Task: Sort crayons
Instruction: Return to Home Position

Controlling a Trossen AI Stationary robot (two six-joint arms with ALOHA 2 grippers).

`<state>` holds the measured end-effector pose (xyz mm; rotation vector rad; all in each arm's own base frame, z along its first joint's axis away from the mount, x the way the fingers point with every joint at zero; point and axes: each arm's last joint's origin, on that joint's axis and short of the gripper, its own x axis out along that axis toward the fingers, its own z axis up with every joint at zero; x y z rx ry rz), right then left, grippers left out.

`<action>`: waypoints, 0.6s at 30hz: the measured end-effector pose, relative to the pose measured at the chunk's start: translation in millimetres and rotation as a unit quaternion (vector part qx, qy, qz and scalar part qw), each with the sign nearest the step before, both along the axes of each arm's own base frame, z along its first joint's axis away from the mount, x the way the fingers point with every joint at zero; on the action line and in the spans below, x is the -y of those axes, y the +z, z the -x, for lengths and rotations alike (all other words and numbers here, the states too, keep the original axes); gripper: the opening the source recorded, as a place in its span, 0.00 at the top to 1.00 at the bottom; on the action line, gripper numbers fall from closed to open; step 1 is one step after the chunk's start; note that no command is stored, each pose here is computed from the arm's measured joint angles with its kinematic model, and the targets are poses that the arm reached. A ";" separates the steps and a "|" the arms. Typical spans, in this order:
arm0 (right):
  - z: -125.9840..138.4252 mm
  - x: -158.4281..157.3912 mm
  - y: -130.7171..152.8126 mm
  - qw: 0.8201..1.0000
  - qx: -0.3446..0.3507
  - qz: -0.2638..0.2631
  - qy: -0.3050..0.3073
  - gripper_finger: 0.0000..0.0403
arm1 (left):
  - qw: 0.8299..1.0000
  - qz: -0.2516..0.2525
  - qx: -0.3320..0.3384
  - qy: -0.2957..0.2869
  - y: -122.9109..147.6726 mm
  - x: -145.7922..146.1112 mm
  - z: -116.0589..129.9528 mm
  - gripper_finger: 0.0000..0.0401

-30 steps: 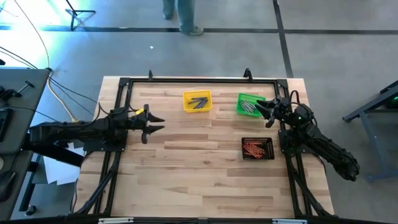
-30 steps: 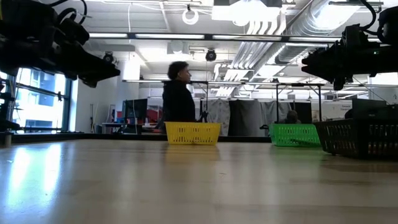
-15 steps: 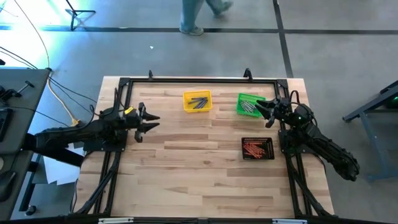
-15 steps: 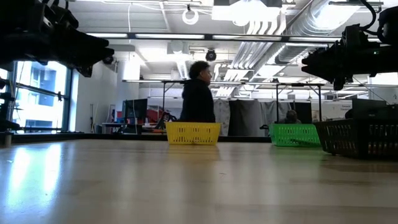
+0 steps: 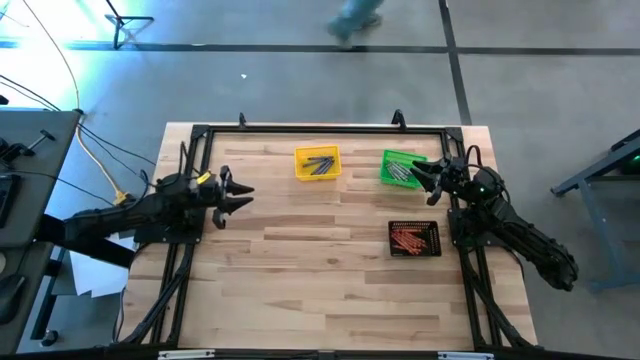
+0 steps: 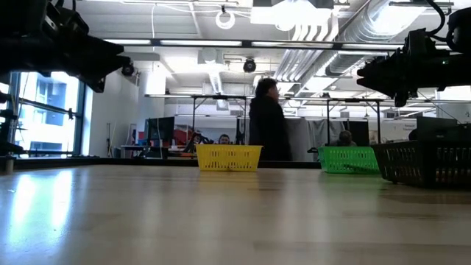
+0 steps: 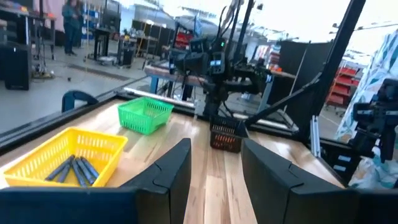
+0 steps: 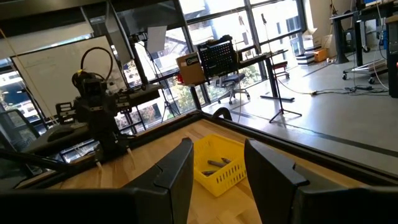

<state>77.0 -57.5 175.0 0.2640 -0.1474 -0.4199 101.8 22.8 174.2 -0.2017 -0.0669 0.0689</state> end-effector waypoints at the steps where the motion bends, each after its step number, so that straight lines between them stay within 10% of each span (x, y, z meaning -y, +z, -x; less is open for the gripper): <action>1: 0.0 0.0 0.0 1.000 0.000 0.000 0.000 0.66 | 1.000 -0.002 0.006 0.000 1.1 0.3 1.2 0.68; 18: -0.2 0.1 -2.2 1.000 -0.009 -0.008 0.000 0.66 | 0.996 -0.021 0.060 0.062 10.2 -8.9 12.2 0.68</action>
